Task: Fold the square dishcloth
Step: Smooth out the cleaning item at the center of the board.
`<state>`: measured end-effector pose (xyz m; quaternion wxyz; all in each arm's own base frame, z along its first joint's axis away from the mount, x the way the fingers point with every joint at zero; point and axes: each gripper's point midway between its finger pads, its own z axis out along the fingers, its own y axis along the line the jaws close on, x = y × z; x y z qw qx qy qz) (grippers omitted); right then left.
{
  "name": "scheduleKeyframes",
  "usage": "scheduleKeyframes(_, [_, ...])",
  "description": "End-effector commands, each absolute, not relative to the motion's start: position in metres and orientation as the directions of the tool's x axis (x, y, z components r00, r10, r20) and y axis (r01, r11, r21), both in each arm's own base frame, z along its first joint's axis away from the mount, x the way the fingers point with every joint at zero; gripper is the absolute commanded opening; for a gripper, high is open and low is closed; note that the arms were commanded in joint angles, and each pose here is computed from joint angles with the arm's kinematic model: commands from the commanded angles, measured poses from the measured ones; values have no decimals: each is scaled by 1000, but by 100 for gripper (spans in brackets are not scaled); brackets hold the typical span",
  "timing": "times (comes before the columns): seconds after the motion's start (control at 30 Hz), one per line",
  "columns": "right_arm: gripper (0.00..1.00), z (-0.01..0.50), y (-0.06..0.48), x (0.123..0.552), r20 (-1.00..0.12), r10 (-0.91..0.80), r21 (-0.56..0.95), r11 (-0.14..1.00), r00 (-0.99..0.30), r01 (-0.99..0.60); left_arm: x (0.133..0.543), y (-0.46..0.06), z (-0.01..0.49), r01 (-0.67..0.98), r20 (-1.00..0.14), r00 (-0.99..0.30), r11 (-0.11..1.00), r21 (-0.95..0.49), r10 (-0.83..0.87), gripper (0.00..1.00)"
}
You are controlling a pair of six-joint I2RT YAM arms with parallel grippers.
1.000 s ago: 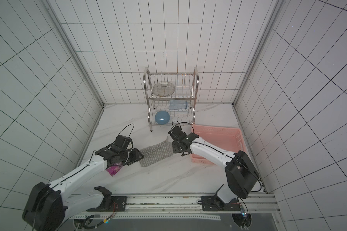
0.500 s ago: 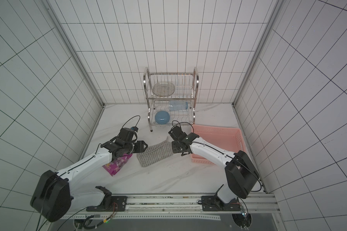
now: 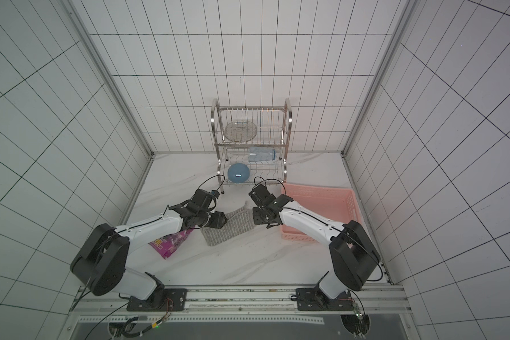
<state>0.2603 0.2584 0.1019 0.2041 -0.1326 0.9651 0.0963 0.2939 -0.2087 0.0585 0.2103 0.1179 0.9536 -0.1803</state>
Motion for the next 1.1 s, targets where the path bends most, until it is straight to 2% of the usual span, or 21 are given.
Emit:
scheduleKeyframes(0.0, [47,99,257,263,-414,-202,139,949,-887,-281,305,-214,59,326,-471,-863,913,-244,182,57])
scheduleKeyframes(0.2, [47,98,258,263,-415,-204,145,947,-887,-286,310,-208,49,299,-460,-869,935,-191,184,42])
scheduleKeyframes(0.3, [47,97,258,263,-416,-202,144,948,-887,-284,311,-208,49,294,-455,-871,937,-186,184,26])
scheduleKeyframes(0.37, [47,96,258,264,-414,-204,145,948,-887,-285,311,-208,50,296,-450,-873,937,-184,187,21])
scheduleKeyframes(0.43, [47,95,259,264,-414,-206,147,946,-887,-288,310,-207,49,294,-445,-875,939,-182,188,23])
scheduleKeyframes(0.57, [47,95,261,264,-414,-208,154,944,-886,-293,307,-208,51,301,-443,-876,934,-194,190,43])
scheduleKeyframes(0.67, [47,94,261,263,-411,-209,156,943,-887,-294,306,-211,49,308,-436,-879,929,-204,196,46])
scheduleKeyframes(0.77, [46,93,262,263,-407,-207,160,943,-890,-293,306,-212,44,309,-421,-884,929,-206,201,43])
scheduleKeyframes(0.87, [46,91,263,261,-402,-206,166,942,-892,-292,305,-212,37,301,-401,-894,931,-206,200,31])
scheduleKeyframes(0.93, [46,90,264,261,-398,-206,171,941,-894,-292,306,-212,35,295,-389,-899,934,-202,200,19])
scheduleKeyframes(1.07, [46,91,263,261,-400,-205,170,941,-893,-292,306,-211,37,288,-373,-906,938,-195,200,3])
